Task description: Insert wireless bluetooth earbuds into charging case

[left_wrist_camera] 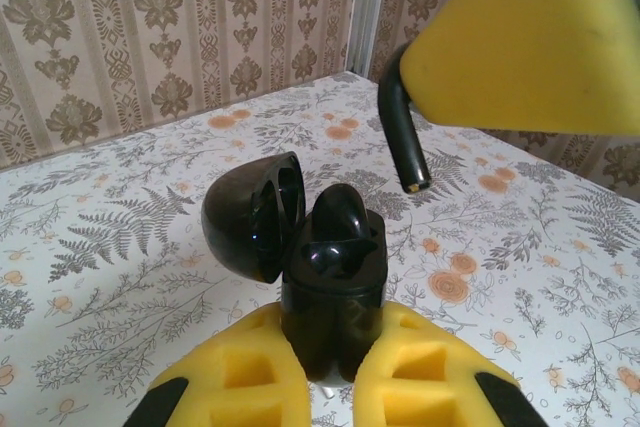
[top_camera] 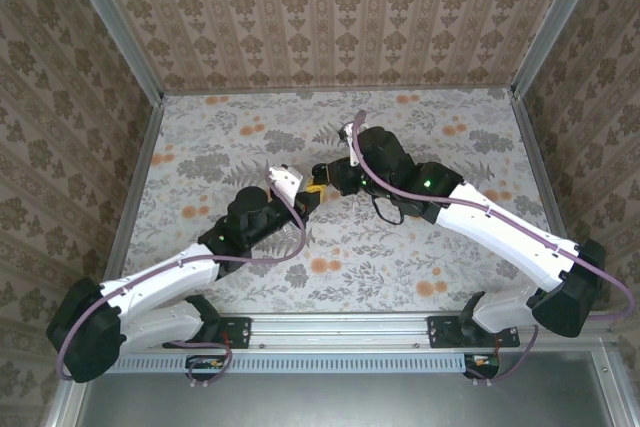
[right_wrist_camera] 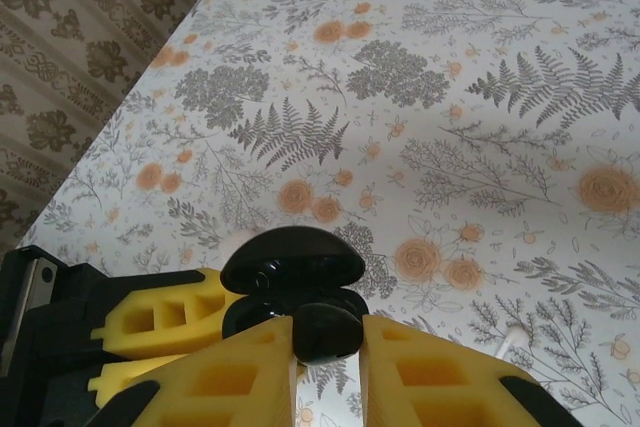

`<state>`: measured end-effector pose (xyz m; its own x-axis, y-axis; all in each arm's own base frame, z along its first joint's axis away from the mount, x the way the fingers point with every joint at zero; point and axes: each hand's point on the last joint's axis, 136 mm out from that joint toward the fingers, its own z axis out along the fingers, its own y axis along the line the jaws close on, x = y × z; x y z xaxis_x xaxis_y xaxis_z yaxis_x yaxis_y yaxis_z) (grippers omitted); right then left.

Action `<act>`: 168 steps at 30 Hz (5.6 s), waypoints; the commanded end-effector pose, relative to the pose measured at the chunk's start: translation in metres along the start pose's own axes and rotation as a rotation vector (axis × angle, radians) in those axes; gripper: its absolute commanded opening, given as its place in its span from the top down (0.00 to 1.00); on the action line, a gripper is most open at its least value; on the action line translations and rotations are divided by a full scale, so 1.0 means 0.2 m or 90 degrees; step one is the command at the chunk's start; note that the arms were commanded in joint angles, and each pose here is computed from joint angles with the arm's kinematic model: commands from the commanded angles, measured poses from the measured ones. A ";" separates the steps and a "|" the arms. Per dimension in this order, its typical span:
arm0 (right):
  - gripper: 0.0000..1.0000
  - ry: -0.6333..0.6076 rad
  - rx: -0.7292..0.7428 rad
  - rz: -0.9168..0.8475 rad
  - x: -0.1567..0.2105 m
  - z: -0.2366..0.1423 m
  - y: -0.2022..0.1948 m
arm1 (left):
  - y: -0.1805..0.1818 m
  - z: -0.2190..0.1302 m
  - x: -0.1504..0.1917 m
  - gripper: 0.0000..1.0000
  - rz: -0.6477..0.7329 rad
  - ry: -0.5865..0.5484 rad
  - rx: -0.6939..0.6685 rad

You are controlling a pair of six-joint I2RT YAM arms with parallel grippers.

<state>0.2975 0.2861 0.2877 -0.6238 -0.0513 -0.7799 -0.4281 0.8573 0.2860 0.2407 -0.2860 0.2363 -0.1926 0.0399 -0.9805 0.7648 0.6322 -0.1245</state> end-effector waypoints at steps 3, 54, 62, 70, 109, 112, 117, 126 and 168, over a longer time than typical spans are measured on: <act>0.79 -0.032 -0.002 -0.024 -0.04 -0.02 0.02 | -0.03 0.00 -0.16 1.00 -0.016 -0.054 0.006; 0.78 -0.027 0.004 -0.096 0.04 0.09 0.02 | -0.05 -0.01 -0.22 1.00 -0.043 -0.067 0.013; 0.78 -0.026 -0.016 -0.121 0.08 0.06 0.05 | -0.04 -0.01 -0.22 1.00 -0.041 -0.067 0.007; 0.78 -0.035 -0.028 -0.134 0.09 0.02 0.05 | -0.04 -0.01 -0.23 1.00 -0.039 -0.067 0.005; 0.52 -0.017 -0.120 -0.107 0.03 -0.12 0.21 | -0.03 -0.02 -0.21 1.00 -0.043 -0.069 0.004; 0.46 -0.019 -0.122 -0.100 0.00 -0.15 0.21 | -0.04 -0.02 -0.21 1.00 -0.042 -0.071 0.009; 0.44 -0.014 -0.158 -0.080 -0.03 -0.20 0.25 | -0.04 -0.02 -0.21 1.00 -0.042 -0.072 0.012; 0.46 -0.005 -0.199 0.006 -0.11 -0.28 0.20 | -0.06 -0.04 -0.21 1.00 -0.038 -0.083 0.029; 0.84 0.078 -0.285 0.101 0.00 -0.23 0.16 | -0.15 -0.09 -0.30 1.00 -0.037 -0.160 0.147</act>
<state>0.2565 0.2870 0.3162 -0.7647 -0.0315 -0.6436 -0.5352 0.5874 0.6071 0.2202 -0.2963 0.2917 -0.1203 -0.1641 -0.9791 0.8729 0.4523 -0.1831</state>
